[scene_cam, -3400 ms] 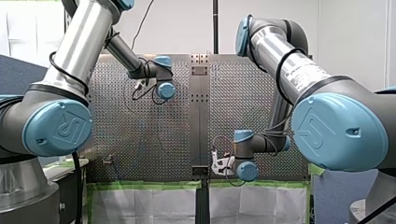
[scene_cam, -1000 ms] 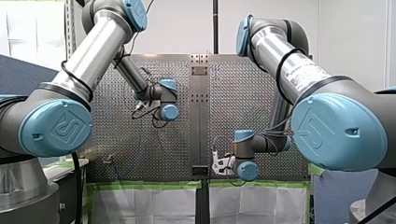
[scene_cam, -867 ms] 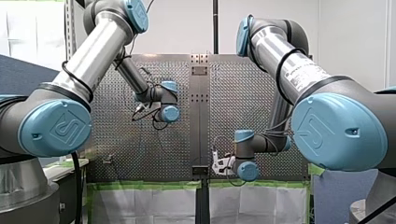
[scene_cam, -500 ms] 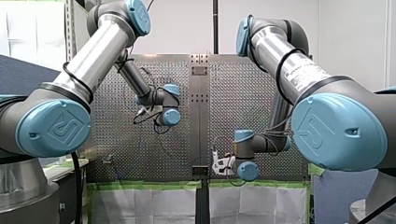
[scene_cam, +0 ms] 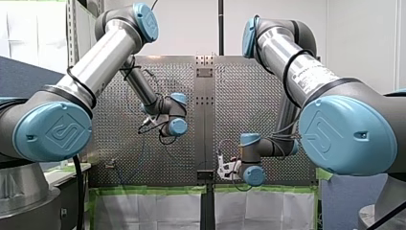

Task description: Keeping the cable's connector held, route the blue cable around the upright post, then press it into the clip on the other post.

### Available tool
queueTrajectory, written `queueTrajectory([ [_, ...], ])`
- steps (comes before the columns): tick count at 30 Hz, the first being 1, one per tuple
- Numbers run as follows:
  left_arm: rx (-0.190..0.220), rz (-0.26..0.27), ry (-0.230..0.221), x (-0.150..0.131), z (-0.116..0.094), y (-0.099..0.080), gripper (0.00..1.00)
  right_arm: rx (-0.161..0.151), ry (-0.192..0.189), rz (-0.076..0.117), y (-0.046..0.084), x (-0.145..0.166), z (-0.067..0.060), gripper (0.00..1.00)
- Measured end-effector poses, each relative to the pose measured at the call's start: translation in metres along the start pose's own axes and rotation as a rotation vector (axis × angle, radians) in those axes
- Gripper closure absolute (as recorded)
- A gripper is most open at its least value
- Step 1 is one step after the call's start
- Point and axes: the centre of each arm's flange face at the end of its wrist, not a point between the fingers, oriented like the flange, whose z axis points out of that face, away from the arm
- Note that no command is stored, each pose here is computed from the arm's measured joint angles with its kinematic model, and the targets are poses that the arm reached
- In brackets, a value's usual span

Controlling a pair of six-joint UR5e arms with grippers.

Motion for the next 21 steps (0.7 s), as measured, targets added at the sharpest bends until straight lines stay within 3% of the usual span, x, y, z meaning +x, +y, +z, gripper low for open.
queueTrajectory([
  [11,0.009,0.016,0.021,0.007,-0.002,-0.005,0.00,0.000,0.000,0.002,0.000,0.000,0.000,1.00],
  [21,0.051,0.090,0.068,0.042,-0.012,-0.042,0.00,0.000,-0.001,0.000,0.000,0.000,0.000,1.00],
])
